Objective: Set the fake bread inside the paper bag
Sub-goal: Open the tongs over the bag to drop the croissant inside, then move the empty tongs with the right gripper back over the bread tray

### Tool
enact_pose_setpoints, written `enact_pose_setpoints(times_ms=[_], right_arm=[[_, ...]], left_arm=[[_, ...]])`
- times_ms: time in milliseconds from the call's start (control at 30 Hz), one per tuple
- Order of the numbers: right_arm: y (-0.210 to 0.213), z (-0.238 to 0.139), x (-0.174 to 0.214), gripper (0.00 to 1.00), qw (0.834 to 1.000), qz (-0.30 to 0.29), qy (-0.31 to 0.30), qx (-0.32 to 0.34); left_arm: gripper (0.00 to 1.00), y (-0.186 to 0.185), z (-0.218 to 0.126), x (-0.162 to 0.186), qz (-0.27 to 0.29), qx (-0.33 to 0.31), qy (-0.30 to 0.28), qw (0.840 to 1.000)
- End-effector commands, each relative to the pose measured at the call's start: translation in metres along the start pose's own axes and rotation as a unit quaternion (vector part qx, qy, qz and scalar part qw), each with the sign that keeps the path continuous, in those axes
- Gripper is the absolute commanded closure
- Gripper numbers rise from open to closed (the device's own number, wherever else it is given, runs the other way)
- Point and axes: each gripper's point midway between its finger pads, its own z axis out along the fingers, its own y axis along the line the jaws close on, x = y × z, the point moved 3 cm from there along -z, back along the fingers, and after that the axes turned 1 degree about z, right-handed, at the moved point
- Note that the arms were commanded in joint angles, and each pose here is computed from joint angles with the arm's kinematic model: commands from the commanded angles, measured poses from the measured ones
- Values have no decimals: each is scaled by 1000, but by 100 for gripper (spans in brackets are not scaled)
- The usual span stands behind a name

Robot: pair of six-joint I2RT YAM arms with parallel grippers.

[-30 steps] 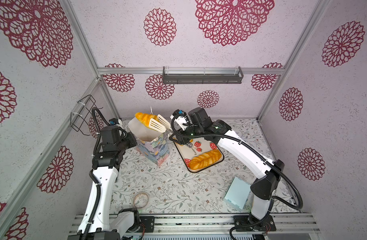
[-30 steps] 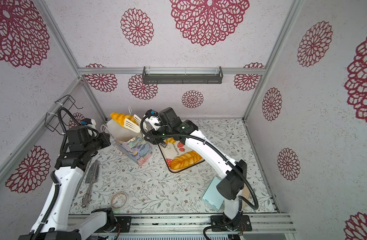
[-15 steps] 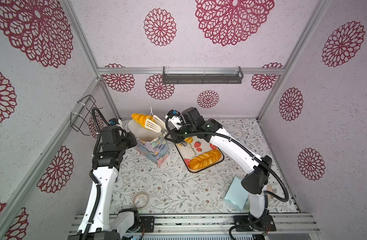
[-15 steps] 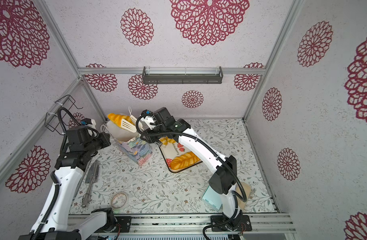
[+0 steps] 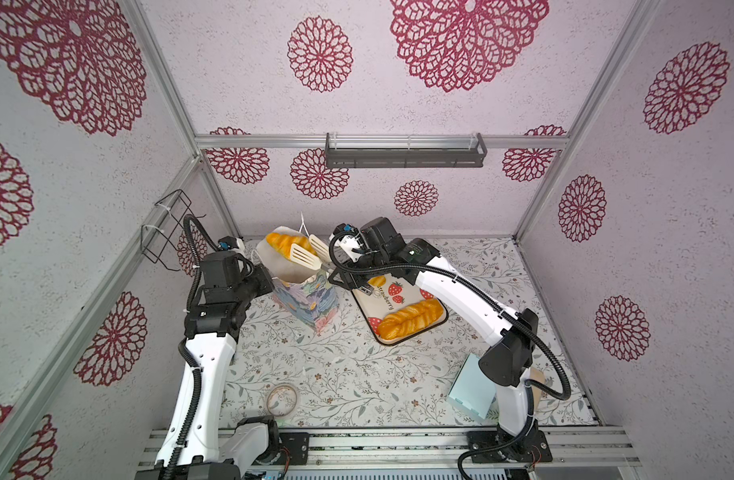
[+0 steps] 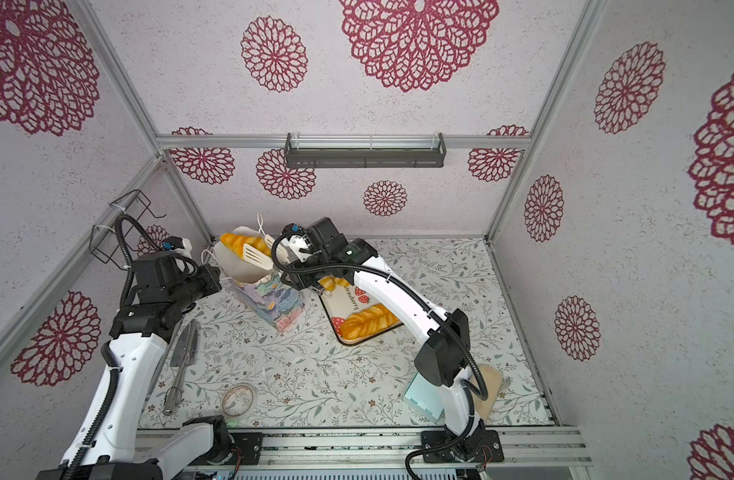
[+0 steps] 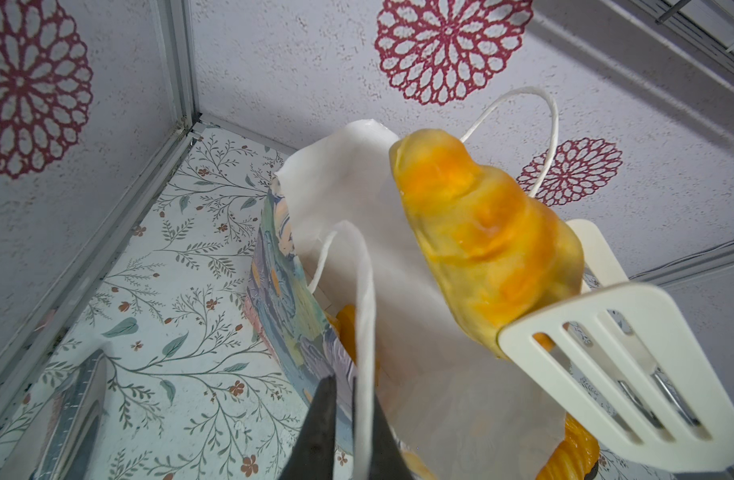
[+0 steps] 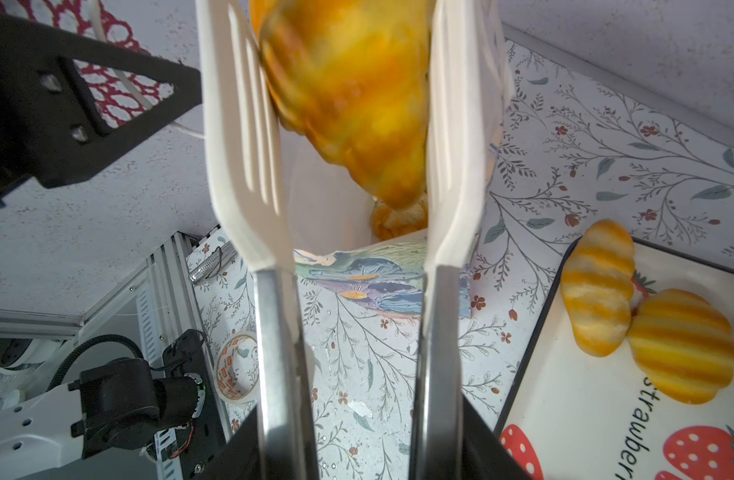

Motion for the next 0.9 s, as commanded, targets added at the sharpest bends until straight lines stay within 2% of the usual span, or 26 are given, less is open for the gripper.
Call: enact_pose_setpoints(times_ms=[0,400,867], right_arm=[[15,-22,-26,44,999,-19,-50,-9],[19,-30,-28,40,998,-15,-56,-13],[21,-62,-49,40,994,-25,-103,13]], left_arm=[[87,2,-4,-2,-2,-1,-8,1000],[87,1,-4,-2,-2,1,-9,1000],[87,0,-5,-2,-2,3,-9,1000]])
